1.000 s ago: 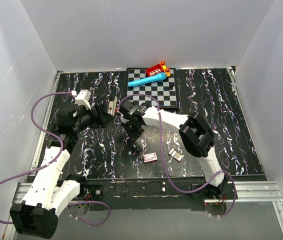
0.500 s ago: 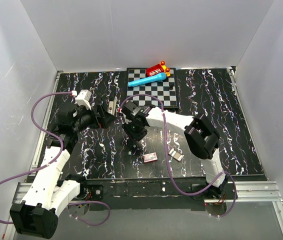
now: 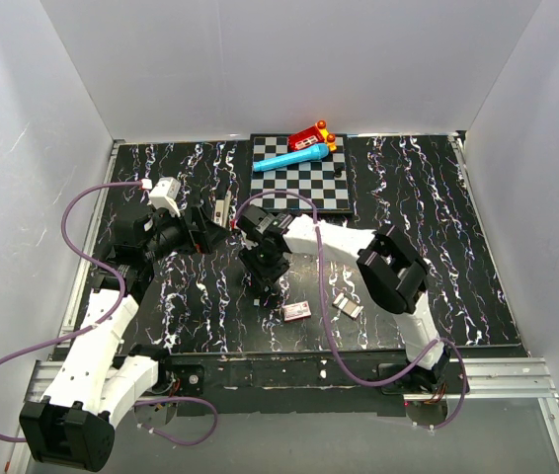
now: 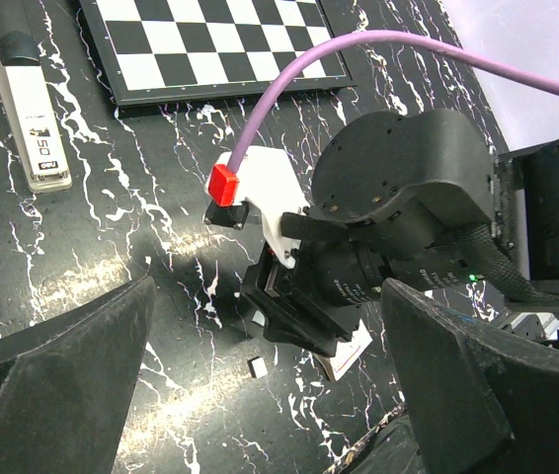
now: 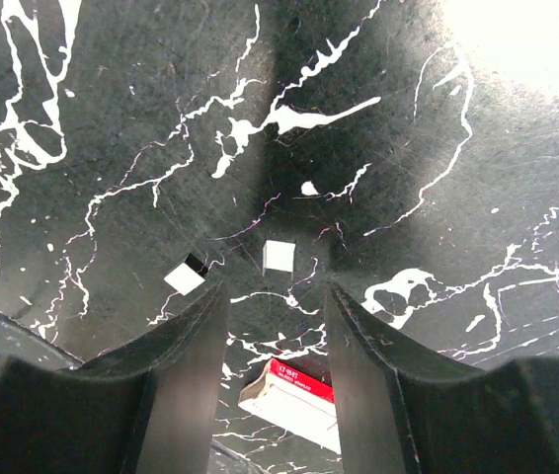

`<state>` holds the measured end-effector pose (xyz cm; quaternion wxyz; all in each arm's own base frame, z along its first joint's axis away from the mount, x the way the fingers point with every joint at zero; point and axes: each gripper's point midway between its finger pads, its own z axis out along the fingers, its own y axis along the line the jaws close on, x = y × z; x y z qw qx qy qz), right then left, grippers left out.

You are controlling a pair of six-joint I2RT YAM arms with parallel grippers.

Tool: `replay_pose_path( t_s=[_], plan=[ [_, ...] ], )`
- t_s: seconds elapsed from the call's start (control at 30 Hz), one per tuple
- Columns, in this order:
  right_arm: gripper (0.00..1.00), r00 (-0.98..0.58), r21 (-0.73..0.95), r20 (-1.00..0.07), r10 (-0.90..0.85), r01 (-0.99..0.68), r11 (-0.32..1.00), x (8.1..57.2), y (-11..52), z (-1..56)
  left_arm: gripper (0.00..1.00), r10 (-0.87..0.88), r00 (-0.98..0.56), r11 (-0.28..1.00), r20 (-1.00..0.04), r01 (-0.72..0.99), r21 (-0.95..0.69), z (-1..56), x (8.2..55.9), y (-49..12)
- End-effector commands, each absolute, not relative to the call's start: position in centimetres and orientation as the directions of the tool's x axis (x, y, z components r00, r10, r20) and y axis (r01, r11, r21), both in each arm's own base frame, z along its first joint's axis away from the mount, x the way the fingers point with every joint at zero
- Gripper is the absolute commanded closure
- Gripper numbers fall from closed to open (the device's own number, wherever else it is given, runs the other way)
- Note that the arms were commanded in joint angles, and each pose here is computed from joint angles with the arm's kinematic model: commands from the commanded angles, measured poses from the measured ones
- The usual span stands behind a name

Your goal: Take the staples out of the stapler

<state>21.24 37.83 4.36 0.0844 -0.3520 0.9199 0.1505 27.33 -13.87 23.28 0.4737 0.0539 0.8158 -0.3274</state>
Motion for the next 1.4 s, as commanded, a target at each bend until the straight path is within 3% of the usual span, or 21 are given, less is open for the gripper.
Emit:
replay_pose_path(
  t_s=[0.0,0.57,1.37],
  plan=[
    [0.49,-0.739,0.207,-0.275,-0.615,-0.67,0.713,21.5,38.6,4.2,0.02,-0.22,-0.526,0.782,-0.821,0.409,-0.471,23.9,27.3,-13.9],
    [0.55,-0.741,0.178,-0.254,-0.622,-0.668,0.723,21.2,39.1,3.2,0.02,-0.222,-0.526,0.783,-0.821,0.406,-0.472,24.0,27.3,-13.8],
    [0.85,-0.743,0.075,-0.25,-0.621,-0.655,0.752,22.0,37.9,3.4,0.02,-0.222,-0.534,0.779,-0.816,0.405,-0.478,23.8,27.3,-13.9]
  ],
)
